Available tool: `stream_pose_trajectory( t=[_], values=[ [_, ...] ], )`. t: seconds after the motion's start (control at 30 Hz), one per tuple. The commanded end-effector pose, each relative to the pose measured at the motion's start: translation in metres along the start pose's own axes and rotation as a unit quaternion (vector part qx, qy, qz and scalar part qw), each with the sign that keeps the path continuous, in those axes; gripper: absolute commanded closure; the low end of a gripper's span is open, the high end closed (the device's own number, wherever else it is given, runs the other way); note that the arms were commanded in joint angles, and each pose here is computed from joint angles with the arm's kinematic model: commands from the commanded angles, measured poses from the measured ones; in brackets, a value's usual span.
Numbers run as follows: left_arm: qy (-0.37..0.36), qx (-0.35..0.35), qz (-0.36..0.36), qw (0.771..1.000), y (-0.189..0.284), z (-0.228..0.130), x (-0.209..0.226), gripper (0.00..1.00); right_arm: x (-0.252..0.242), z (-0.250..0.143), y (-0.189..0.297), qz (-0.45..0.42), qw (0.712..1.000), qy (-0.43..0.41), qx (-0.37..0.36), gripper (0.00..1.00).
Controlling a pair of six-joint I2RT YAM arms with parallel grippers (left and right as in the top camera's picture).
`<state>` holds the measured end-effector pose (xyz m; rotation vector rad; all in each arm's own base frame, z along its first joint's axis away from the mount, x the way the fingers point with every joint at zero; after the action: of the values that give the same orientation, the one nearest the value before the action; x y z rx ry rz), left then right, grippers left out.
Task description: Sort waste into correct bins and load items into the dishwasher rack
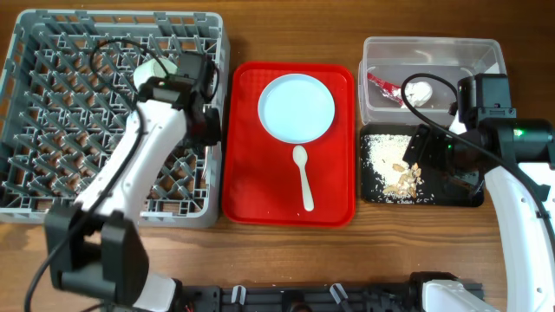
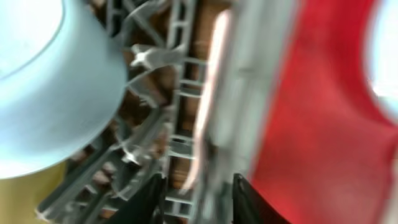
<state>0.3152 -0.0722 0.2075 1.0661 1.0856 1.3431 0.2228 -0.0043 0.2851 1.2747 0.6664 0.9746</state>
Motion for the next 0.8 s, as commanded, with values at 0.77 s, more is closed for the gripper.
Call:
stream_pose_trajectory(
  t=[0.77],
  values=[
    [-0.028, -0.009, -0.066, 0.997, -0.094, -0.043, -0.195, 0.44, 0.000, 0.002, 0.007, 0.008, 1.000, 0.008, -0.014, 0.09]
  ],
)
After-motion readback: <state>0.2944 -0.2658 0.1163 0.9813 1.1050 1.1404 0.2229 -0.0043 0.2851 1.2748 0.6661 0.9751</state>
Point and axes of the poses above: each gripper's point midway between its finger pads, its own y axis back along the fingers, its own x axis along the line the jaws close on, z = x × y, the point moved 10 cm from there along y, back along the fingers, and after that the axes turned 5 degrees about -y, right-handed, at the moved point
